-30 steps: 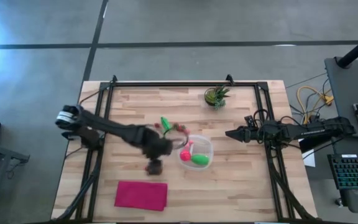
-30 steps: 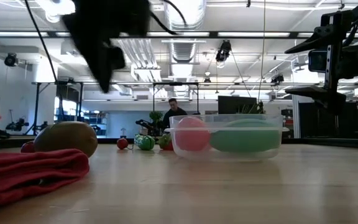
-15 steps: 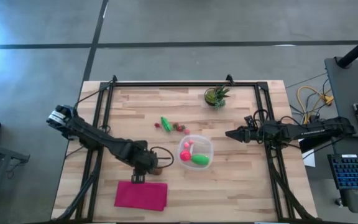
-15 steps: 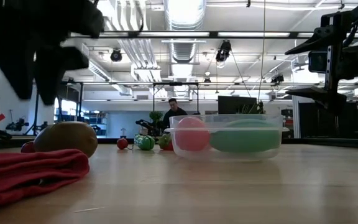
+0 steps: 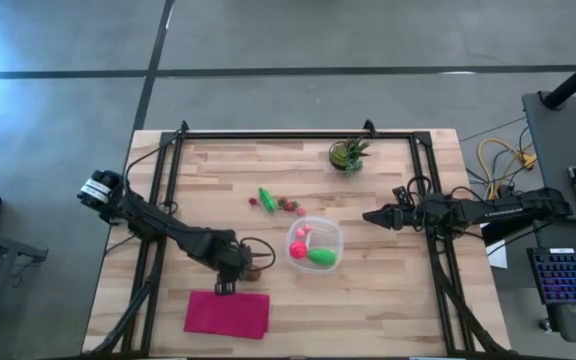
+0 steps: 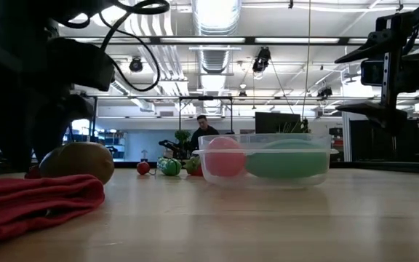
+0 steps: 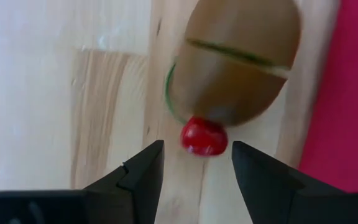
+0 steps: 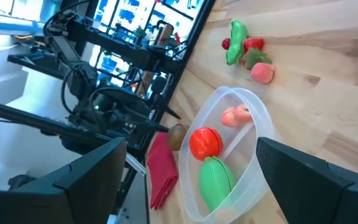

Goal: Pick and placing Produce into tupperware
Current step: Put the bottom cherry into the transparent container

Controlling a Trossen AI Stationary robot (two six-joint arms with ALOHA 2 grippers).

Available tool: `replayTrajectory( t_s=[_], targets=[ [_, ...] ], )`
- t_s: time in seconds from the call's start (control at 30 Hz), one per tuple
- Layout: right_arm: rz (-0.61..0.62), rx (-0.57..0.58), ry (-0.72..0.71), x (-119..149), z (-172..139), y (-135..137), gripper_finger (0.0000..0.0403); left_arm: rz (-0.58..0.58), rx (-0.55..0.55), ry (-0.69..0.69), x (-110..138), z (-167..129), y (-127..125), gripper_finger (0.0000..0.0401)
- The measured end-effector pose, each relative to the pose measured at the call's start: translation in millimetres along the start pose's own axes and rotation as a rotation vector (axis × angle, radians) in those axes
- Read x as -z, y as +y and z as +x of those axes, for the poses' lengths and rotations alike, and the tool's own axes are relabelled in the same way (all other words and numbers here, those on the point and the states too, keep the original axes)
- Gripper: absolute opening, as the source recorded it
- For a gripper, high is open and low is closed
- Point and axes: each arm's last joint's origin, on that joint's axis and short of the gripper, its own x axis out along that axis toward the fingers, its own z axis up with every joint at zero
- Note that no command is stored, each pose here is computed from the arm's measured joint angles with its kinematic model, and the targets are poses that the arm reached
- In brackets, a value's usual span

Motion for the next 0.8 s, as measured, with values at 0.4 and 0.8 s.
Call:
replayTrajectory(
  t_s=[0.4, 0.8],
  targets=[
    [0.002, 0.009, 0.004, 0.4, 0.0, -0.9, 0.0352, 0.000, 0.010, -0.017, 3.6, 6.5, 1.9, 0.0175],
    [0.002, 0.012, 0.005, 0.5, 0.0, -1.2, 0.0352, -0.053, -0.014, -0.080, 4.6, 12.6, 4.1, 0.0175]
  ],
)
